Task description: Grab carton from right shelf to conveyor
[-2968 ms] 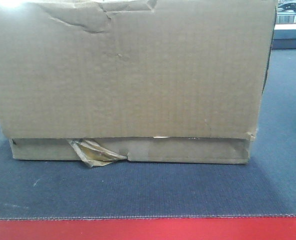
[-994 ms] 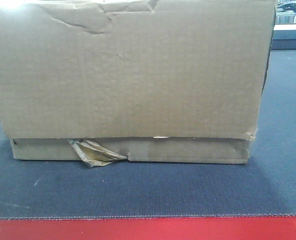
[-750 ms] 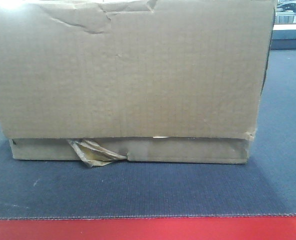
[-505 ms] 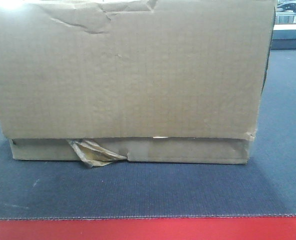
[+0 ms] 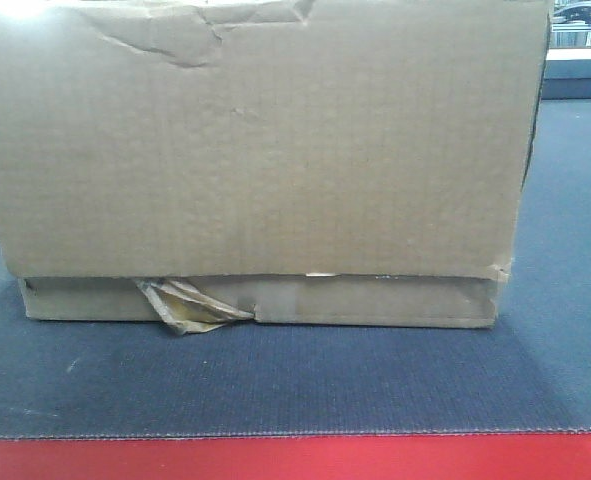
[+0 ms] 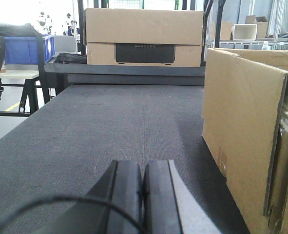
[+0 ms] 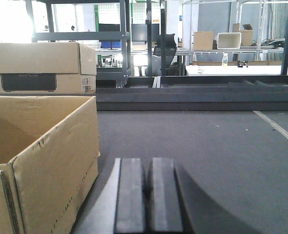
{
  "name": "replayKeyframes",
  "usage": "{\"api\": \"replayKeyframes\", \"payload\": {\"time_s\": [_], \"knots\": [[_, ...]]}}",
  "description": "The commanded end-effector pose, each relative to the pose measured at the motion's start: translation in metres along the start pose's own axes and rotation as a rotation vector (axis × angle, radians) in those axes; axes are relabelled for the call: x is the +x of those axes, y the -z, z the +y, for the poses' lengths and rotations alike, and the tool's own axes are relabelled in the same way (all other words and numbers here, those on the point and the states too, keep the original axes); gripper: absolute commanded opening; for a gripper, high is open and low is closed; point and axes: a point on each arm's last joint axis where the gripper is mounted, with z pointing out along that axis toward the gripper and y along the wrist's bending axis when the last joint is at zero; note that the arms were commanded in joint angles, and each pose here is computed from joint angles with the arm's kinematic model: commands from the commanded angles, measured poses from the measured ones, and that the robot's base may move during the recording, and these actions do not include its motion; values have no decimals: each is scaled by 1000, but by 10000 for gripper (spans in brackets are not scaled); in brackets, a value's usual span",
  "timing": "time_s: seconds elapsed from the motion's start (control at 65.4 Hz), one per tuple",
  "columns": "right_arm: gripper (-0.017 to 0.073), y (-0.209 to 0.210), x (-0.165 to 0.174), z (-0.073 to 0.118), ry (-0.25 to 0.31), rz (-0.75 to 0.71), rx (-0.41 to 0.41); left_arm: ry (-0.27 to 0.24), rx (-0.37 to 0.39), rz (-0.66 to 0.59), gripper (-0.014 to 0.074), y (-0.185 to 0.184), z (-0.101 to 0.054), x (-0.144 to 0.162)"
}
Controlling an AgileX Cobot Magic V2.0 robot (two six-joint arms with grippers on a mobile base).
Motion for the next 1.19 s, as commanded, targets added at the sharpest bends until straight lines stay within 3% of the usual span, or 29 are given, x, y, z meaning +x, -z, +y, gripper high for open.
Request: {"api": "replayKeyframes", "payload": {"time_s": [0.0,0.413,0.581,0.826,0.949,0.994,1.04,1.178], "knots": [[-57,1,-1,0,17,-24,4,0,-4,-27,14,0,0,-3],[-57,-3,4,0,17,-7,19,0,-4,-27,14,0,0,-3],[-57,-11,21,2,65,-5,35,0,-4,-27,14,0,0,-3],[-57,-21,67,-7,15,12,160,0,-4,-27,14,0,0,-3],[-57,-24,95,-10,0,38,171,0,-4,-27,14,0,0,-3],[-57,-24,91,-10,-10,3,172,0,-4,-27,14,0,0,-3],[-57,-24,97,-10,-18,63,169,0,-4,-27,14,0,0,-3],[-57,-24,98,-10,5,76,169,0,-4,-27,14,0,0,-3]]}}
